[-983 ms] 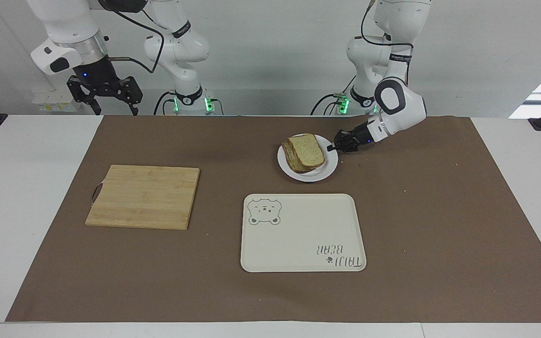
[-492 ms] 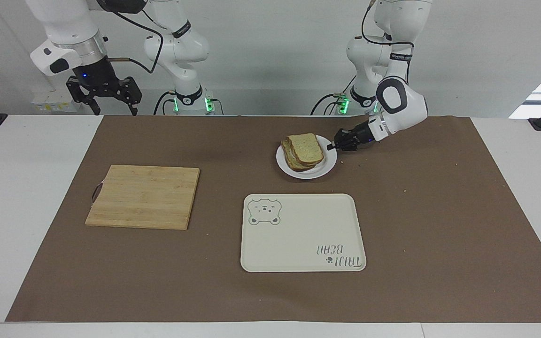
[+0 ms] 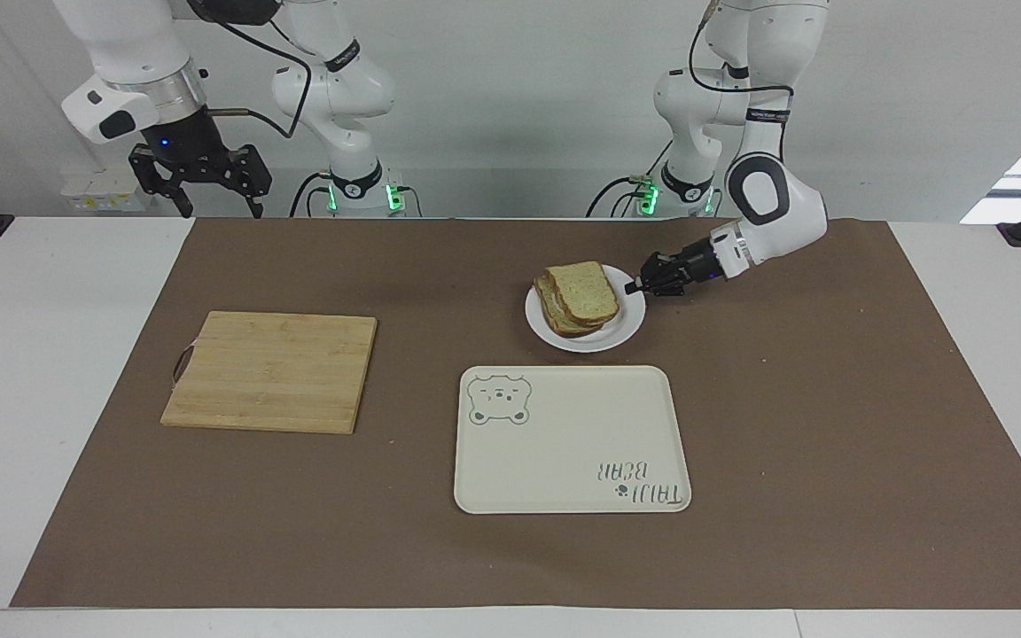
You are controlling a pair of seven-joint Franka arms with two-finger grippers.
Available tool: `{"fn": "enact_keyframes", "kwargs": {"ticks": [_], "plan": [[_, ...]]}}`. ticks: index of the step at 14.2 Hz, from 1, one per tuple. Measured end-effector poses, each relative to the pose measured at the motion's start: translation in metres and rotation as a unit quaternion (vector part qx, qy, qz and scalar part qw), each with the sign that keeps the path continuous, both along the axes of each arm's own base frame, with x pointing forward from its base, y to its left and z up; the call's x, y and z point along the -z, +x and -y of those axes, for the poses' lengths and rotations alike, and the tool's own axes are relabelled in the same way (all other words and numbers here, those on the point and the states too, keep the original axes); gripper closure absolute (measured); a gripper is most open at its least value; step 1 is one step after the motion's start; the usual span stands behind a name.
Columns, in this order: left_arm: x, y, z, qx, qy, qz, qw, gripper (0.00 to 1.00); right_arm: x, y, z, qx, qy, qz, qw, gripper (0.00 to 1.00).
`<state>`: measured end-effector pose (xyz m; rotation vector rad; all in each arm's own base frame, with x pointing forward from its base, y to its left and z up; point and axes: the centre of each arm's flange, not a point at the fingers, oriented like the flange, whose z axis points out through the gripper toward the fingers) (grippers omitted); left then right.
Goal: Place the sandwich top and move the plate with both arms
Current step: 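Slide the plate with the left gripper onto the white tray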
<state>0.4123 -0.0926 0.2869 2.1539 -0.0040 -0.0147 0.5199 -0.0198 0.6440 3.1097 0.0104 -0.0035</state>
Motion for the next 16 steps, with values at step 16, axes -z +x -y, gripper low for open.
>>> {"fn": "enact_keyframes", "kwargs": {"ticks": [16], "plan": [[-0.042, 0.133, -0.040, -0.011, 0.002, 0.009, 1.000, 0.95, 0.000, 0.000, 0.000, 0.000, 0.000, 0.000, 1.000, 0.00]]}}
